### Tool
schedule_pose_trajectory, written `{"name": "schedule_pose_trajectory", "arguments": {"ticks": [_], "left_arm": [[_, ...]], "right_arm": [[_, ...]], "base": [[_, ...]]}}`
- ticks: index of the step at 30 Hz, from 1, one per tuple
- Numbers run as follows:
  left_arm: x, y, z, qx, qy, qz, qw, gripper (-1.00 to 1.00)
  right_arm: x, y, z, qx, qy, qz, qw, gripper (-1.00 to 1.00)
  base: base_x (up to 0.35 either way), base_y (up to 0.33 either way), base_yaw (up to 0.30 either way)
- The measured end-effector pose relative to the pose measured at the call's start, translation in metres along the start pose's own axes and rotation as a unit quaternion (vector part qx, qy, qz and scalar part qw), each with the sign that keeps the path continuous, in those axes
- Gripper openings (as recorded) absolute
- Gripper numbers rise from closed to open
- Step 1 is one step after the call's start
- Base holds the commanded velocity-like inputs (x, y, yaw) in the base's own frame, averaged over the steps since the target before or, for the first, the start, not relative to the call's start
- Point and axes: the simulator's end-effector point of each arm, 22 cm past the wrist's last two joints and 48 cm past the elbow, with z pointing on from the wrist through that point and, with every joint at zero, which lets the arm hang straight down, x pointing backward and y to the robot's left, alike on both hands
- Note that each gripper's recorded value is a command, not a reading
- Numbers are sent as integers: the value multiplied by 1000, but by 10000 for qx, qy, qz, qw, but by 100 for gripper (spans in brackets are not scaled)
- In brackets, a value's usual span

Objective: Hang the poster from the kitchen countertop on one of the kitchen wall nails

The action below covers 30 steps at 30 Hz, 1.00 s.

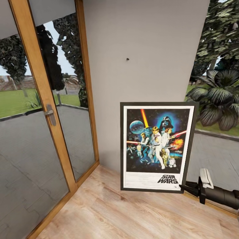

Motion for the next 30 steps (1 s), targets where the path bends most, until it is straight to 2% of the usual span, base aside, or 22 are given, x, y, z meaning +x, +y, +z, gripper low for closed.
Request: {"name": "schedule_pose_trajectory", "arguments": {"ticks": [5,12,13,15,18,21,25,27,30], "left_arm": [[1,-2,1,18,8,-7,10000,100],[10,-9,5,90,65,-64,9999,100],[11,-10,6,96,79,-66,9999,100],[11,-10,6,98,88,-67,9999,100],[12,-10,6,102,100,-68,9999,100],[12,-10,6,102,102,-67,9999,100],[12,-10,6,100,100,-71,9999,100],[12,-10,6,101,102,-68,9999,100],[12,-11,6,108,99,-67,9999,100]], "right_arm": [[-2,1,0,-51,-6,-8,10000,-100],[-5,5,1,-144,-42,-46,9999,-100],[-18,12,2,-262,-87,-262,9993,-100],[-26,14,3,-285,-138,-359,9989,-100],[-45,19,3,-350,-396,-472,9975,-100],[-48,20,3,-362,-441,-483,9972,-100],[-66,18,5,-338,-458,-151,9983,-100],[-100,18,8,-373,-545,-253,9975,-100],[-125,14,10,-382,-633,-244,9970,-100]], "base": [[75,21,0],[290,99,0],[317,149,0],[304,168,0],[273,200,0],[259,201,0],[113,90,-1],[20,16,-31],[11,9,-67]]}}
